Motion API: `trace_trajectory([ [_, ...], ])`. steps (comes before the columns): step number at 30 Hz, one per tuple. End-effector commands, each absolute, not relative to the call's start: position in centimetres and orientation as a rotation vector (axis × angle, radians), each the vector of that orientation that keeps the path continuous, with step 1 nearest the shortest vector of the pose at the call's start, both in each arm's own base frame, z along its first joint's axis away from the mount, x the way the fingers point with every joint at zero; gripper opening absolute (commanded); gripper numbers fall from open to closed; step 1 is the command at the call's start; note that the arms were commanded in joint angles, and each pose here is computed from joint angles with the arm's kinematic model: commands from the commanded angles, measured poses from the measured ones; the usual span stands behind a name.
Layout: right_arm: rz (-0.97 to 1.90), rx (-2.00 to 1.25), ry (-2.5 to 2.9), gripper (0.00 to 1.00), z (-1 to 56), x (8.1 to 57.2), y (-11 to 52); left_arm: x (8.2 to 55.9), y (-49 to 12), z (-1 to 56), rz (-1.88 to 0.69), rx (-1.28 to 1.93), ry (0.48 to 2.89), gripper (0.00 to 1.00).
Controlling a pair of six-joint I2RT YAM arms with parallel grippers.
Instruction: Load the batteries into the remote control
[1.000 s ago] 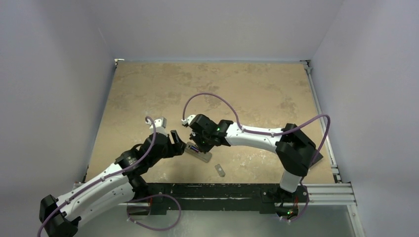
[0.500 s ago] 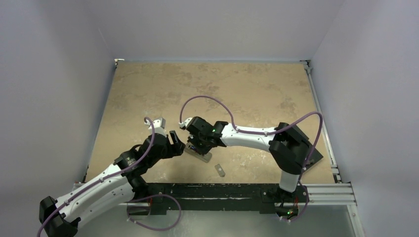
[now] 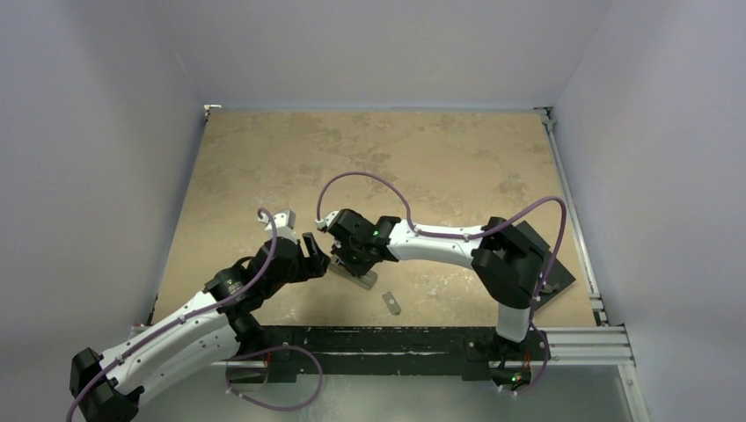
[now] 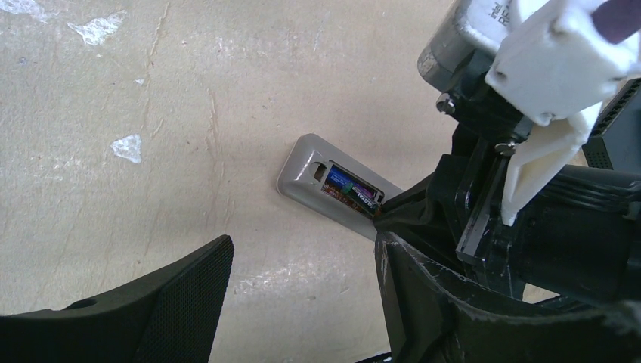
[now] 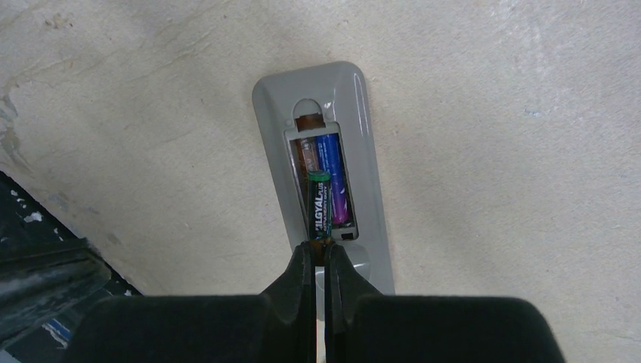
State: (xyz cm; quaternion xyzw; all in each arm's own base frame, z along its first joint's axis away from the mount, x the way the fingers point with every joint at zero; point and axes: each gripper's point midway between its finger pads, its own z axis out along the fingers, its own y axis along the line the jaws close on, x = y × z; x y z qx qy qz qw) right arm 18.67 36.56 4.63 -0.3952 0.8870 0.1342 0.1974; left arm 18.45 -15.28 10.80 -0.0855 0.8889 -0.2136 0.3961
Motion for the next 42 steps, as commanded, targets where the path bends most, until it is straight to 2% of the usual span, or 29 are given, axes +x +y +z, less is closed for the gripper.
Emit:
trace_trajectory([
  [1, 0.411, -1.099, 2.444, 0.06, 6.16, 19.00, 37.91, 18.84, -15.34, 11.12, -0.549, -0.240, 2.236, 0.69],
  [13, 0.402, -1.100, 2.441, 0.13, 6.26, 19.12, 38.06, 18.91, -15.41, 11.10, -0.546, -0.237, 2.238, 0.69],
  [20, 0.396, -1.099, 2.439, 0.20, 6.25, 19.23, 38.18, 18.88, -15.42, 11.04, -0.545, -0.234, 2.240, 0.69],
  [42, 0.391, -1.108, 2.442, 0.27, 5.98, 19.17, 38.53, 18.84, -15.11, 11.15, -0.537, -0.237, 2.234, 0.69],
])
